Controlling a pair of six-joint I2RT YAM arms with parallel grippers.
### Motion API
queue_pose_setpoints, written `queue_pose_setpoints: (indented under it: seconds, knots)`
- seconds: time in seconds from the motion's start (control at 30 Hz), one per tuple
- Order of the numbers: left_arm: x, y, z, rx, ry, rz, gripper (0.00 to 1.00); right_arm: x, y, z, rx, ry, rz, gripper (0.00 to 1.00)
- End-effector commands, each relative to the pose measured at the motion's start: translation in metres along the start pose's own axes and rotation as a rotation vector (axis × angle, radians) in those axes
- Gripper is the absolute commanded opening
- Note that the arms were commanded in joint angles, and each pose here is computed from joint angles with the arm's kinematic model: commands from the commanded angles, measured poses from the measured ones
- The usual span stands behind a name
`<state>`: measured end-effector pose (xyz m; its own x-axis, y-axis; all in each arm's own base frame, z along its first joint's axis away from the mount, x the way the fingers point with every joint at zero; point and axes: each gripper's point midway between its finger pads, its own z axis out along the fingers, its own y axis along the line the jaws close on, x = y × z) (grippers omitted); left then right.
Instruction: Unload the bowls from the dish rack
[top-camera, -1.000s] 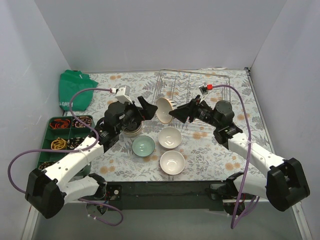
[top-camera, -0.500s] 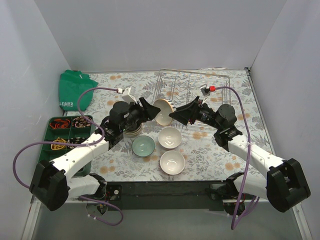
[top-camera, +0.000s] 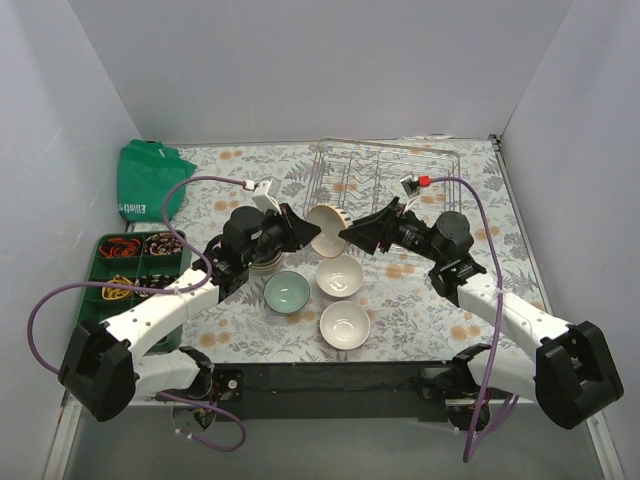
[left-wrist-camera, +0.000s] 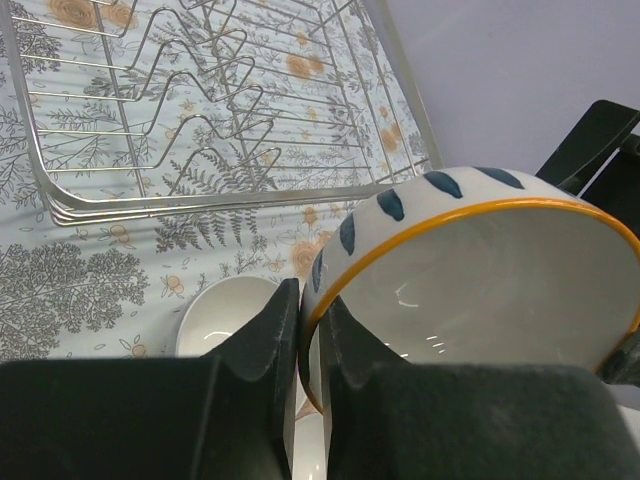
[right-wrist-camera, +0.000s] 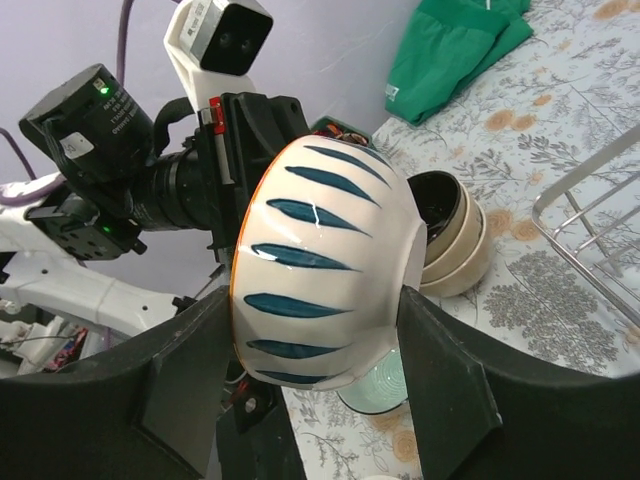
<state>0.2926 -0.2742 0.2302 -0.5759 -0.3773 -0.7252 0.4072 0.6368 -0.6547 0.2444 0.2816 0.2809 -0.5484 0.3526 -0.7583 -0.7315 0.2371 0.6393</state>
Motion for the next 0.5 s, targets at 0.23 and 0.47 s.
queue_pose_setpoints:
  seconds: [0.23,0.47]
  knots:
    - [-0.01,0.019,-0.015,-0.161,0.038,0.105,0.0,-0.043,-0.049,-0.044,0.439,-0.071,-0.366,0.82]
    - [0.011,-0.005,-0.008,-0.179,0.131,0.209,0.0,-0.071,-0.07,-0.097,0.753,-0.161,-0.46,0.84]
